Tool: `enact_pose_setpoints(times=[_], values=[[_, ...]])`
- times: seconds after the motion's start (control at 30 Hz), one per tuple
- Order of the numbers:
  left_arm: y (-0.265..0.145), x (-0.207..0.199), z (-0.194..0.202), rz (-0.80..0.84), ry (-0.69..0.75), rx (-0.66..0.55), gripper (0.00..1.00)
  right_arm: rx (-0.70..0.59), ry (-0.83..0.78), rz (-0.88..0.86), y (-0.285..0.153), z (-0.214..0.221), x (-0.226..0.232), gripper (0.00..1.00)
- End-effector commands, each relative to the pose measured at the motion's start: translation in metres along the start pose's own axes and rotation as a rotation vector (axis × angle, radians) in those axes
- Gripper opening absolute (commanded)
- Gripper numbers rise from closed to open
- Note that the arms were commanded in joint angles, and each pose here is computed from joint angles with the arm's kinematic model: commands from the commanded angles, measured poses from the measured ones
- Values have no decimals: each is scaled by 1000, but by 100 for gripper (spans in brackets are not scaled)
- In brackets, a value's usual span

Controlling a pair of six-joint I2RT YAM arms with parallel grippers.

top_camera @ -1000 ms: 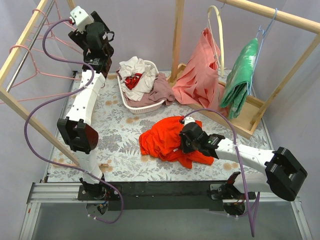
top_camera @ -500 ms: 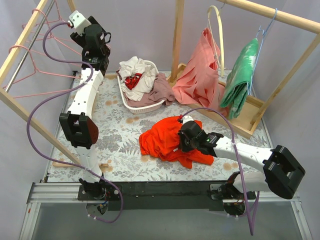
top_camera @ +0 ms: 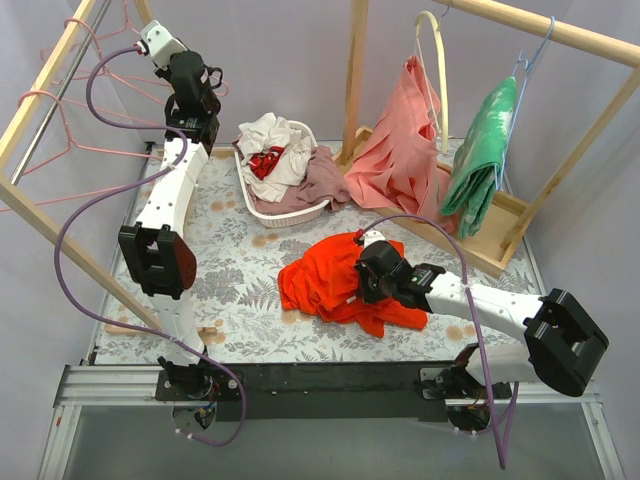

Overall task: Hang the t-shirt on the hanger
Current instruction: Pick up the hanger from the clothesline.

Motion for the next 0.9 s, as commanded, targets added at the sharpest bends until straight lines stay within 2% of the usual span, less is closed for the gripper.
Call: enact_pose_setpoints(times=[0.0, 0.17, 0.37, 0.73, 0.87], values=[[-21, -6, -64, 111, -60, -92, 17, -38, -8, -36, -3, -18, 16, 1], [-29, -18, -76, 191, -61, -103, 14, -46, -6, -42, -5, -21, 17, 1], [-45, -29, -73, 277, -111, -54, 14, -55, -8, -44, -7, -23, 18, 1], [-109, -49, -62, 384, -145, 19, 11, -97, 2, -52, -17, -27, 16, 1], [-149, -56, -77, 445, -167, 16, 11, -127, 11, -62, -24, -31, 16, 1]])
Point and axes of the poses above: each gripper's point midway between its finger pads, its own y axis out along the fingers, its own x axis along the line the jaws close on, z = x × y, the point moved 2 cm from there along -y, back along the fingers, and after that the axes turned 15 degrees about y, right-handed, at the moved point
